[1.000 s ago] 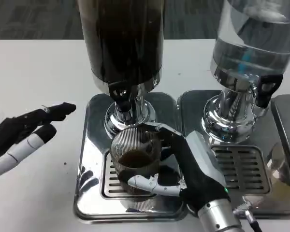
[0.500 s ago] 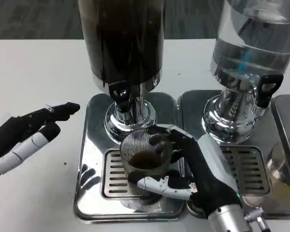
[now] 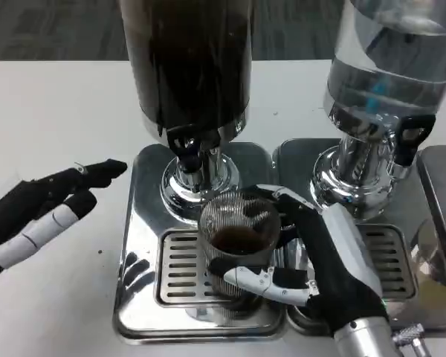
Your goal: Grasp the cup under the faucet to collect the drink, then remove the cup.
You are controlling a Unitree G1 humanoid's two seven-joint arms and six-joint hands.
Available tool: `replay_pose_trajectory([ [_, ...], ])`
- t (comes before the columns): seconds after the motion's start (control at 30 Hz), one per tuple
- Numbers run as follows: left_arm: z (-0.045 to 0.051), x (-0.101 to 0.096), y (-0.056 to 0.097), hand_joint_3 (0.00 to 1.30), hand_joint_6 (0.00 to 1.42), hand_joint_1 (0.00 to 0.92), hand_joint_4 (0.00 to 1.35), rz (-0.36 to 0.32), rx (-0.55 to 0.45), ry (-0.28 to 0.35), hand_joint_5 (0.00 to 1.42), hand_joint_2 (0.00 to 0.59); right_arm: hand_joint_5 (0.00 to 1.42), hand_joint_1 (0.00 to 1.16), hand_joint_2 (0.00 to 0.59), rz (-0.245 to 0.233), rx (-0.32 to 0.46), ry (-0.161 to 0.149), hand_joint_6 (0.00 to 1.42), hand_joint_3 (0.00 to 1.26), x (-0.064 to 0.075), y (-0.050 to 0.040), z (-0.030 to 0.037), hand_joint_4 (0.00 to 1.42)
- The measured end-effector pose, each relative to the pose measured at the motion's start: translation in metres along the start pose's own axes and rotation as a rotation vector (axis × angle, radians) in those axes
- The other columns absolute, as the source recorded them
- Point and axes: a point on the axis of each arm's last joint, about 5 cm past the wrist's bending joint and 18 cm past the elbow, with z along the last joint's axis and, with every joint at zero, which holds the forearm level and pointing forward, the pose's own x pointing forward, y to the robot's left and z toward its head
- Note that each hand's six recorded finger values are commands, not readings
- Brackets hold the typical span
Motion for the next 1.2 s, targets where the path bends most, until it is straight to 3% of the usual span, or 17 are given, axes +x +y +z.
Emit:
replay_pose_trajectory([
  [0.63,0.0047,0.000,-0.013,0.18,0.09,0.000,0.10,-0.086,0.001,-0.068,0.14,0.146,0.57,0.76,0.249,-0.017,0.023,-0.011,0.60,0.47,-0.008,-0.0102,0.0104,0.48],
  [0.83,0.0078,-0.006,-0.016,0.06,0.05,0.000,0.00,-0.112,0.041,-0.102,0.02,0.140,0.57,0.76,0.251,0.000,0.020,-0.004,0.60,0.48,-0.009,-0.0118,0.0086,0.49],
  [1.2,0.0125,-0.017,-0.010,0.04,0.03,0.000,0.00,-0.139,0.142,-0.109,0.00,0.117,0.57,0.76,0.251,0.002,0.026,-0.012,0.60,0.48,-0.011,-0.0147,0.0110,0.49],
])
